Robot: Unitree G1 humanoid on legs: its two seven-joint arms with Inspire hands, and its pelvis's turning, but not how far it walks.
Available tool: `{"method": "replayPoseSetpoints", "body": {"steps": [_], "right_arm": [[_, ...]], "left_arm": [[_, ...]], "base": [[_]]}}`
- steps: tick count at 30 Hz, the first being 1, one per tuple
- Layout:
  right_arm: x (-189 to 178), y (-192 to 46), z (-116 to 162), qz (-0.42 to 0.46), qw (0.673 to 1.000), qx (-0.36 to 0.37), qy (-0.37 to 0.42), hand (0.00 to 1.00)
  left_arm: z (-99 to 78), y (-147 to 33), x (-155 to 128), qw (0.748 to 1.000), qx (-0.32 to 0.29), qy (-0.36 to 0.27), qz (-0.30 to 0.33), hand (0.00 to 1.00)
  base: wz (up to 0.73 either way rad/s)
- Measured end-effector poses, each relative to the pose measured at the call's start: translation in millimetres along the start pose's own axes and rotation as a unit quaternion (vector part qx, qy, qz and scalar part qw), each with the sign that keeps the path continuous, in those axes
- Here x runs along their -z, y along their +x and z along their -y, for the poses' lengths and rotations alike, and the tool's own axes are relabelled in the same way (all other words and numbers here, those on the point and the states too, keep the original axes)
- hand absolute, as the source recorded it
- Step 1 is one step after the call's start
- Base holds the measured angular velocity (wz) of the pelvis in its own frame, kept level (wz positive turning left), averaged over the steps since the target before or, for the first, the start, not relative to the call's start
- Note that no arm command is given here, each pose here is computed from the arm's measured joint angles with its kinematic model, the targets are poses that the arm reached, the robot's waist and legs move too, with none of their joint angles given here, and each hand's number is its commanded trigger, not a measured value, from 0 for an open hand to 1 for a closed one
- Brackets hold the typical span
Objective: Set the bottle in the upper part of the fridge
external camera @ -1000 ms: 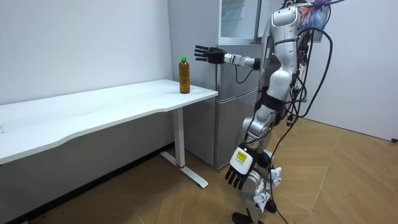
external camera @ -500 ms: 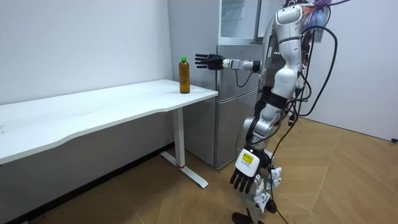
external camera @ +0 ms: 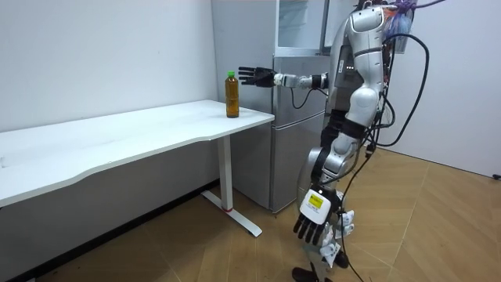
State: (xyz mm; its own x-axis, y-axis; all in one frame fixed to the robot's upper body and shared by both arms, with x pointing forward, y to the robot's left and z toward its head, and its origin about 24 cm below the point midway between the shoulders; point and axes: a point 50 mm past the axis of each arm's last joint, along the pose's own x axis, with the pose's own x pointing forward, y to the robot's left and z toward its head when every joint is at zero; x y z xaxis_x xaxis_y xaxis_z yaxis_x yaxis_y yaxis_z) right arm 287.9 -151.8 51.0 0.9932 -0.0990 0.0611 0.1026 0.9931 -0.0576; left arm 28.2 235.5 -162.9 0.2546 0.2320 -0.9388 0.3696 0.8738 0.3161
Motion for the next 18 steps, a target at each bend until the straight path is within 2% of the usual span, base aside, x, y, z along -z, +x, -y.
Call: {"method": "replayPoseSetpoints", "body": {"steps": [7, 18], "right_arm": [[12, -4, -8, -0.018, 0.999, -0.021, -0.03, 0.0], [34, -9, -9, -0.056, 0.996, -0.03, -0.065, 0.0]], "left_arm": [[-3.9, 1.1, -9, 1.0, -0.006, 0.006, 0.014, 0.0], [1.2, -0.1, -4, 1.0, -0.001, 0.013, 0.008, 0.0]], "base": [[0.06], [0.02]]}}
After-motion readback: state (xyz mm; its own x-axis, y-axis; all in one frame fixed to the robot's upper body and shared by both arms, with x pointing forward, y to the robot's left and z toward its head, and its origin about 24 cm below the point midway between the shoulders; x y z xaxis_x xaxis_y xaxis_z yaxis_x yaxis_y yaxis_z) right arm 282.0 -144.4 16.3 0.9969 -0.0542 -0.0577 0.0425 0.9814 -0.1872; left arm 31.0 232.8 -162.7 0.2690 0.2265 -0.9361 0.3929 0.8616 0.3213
